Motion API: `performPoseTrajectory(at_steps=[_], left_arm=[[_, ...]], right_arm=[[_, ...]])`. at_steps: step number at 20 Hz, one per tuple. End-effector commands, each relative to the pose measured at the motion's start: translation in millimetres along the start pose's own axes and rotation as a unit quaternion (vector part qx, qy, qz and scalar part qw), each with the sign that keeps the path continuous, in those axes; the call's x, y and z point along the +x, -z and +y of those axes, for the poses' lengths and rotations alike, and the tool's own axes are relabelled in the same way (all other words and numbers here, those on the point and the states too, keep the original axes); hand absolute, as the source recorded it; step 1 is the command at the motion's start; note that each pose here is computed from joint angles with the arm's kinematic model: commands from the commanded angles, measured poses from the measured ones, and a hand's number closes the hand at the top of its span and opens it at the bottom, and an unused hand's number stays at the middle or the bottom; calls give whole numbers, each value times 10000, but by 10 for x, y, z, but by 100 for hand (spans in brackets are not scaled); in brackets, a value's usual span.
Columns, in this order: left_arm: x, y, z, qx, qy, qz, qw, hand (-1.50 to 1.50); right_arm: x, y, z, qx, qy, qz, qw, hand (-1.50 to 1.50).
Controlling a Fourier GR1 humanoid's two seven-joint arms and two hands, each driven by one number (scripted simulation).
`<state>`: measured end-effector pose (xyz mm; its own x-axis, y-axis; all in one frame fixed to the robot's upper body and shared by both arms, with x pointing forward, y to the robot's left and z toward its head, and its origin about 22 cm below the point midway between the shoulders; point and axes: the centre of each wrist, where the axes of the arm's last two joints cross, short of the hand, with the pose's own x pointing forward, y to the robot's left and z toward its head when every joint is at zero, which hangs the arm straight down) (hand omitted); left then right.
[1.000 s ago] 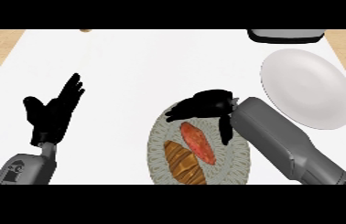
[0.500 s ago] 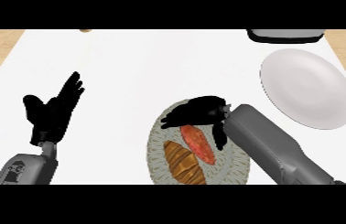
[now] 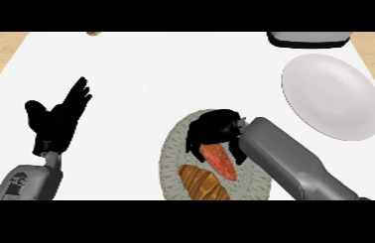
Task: Pick the sweet potato from the placemat and place it in the plate
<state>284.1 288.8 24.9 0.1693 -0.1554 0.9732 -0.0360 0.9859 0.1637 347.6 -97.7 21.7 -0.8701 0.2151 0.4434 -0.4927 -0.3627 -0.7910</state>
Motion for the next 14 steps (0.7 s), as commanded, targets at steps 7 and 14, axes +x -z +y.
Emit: performPoseTrajectory(at_steps=[7,14], left_arm=[[-89,-56,101,110,-14,14,9999,0],[-172,-149,131,407,-9,127,9991,0]], right_arm=[[7,60,265,-425,421,-481,9971,150],[-53,-875,650,-1926,390,1657,9664,150]])
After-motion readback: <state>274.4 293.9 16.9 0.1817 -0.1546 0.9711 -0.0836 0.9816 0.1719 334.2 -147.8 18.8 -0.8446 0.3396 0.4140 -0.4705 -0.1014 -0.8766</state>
